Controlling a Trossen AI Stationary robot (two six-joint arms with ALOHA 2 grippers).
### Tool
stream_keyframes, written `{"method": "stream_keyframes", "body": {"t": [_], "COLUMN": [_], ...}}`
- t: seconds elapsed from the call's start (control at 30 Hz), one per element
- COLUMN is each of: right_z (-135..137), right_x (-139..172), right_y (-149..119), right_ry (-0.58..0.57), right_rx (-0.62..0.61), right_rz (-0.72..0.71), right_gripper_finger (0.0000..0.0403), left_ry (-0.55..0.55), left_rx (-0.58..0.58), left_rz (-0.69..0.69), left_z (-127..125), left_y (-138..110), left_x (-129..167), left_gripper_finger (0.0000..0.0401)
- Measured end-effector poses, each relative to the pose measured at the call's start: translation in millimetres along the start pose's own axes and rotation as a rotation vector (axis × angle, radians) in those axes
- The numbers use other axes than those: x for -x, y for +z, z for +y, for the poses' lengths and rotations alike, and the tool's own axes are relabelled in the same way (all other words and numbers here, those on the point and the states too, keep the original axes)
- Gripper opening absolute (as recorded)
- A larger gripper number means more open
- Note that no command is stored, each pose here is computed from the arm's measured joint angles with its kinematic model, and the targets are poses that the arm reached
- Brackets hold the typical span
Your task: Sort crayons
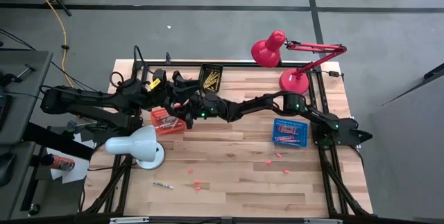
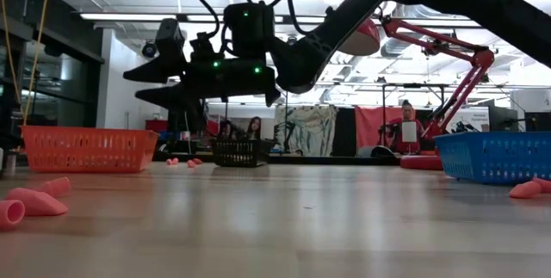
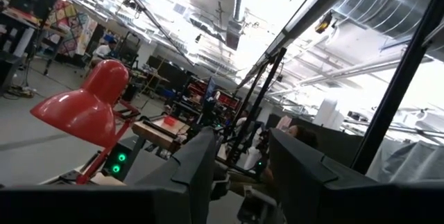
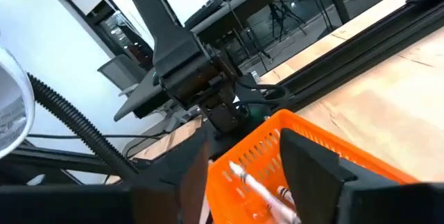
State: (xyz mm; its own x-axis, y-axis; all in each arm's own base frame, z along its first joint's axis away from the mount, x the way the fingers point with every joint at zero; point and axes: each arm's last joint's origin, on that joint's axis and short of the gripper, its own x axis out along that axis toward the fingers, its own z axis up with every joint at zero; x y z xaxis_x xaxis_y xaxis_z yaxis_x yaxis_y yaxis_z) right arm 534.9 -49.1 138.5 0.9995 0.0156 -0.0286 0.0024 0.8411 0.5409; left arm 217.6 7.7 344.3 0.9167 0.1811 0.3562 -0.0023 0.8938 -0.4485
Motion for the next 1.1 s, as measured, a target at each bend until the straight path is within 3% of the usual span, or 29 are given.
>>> {"method": "stream_keyframes", "body": {"t": [0.17, 0.43, 0.63, 0.77, 0.87, 0.97, 1.1], "right_z": [-7, -24, -18, -8, -2, 6, 26], "right_x": [2, 25, 62, 99, 129, 163, 207], "right_y": [11, 77, 106, 107, 99, 84, 61], "right_ry": [0.041, 0.267, 0.164, 0.047, 0.02, -0.001, -0.042], "right_rx": [-0.068, -0.141, -0.002, 0.124, 0.132, 0.077, 0.007], "right_rz": [0.02, 0.221, 0.529, 0.744, 0.815, 0.806, 0.684], "right_gripper_finger": [0.0187, 0.0188, 0.0188, 0.0188, 0.0188, 0.0188, 0.0188], "left_ry": [-0.007, -0.012, -0.013, -0.01, -0.009, -0.006, 0.005], "left_rx": [-0.001, 0.001, 0.008, 0.007, 0.004, -0.032, -0.099], "left_rz": [0.004, -0.001, -0.001, -0.004, -0.003, 0.003, 0.025], "left_z": [0, -1, -1, 0, 0, 0, 1], "left_y": [0, 0, 0, 1, 1, 0, -2], "left_x": [0, 0, 0, 0, 0, 0, 0], "left_gripper_finger": [0.0124, 0.0124, 0.0124, 0.0124, 0.0124, 0.0124, 0.0124]}}
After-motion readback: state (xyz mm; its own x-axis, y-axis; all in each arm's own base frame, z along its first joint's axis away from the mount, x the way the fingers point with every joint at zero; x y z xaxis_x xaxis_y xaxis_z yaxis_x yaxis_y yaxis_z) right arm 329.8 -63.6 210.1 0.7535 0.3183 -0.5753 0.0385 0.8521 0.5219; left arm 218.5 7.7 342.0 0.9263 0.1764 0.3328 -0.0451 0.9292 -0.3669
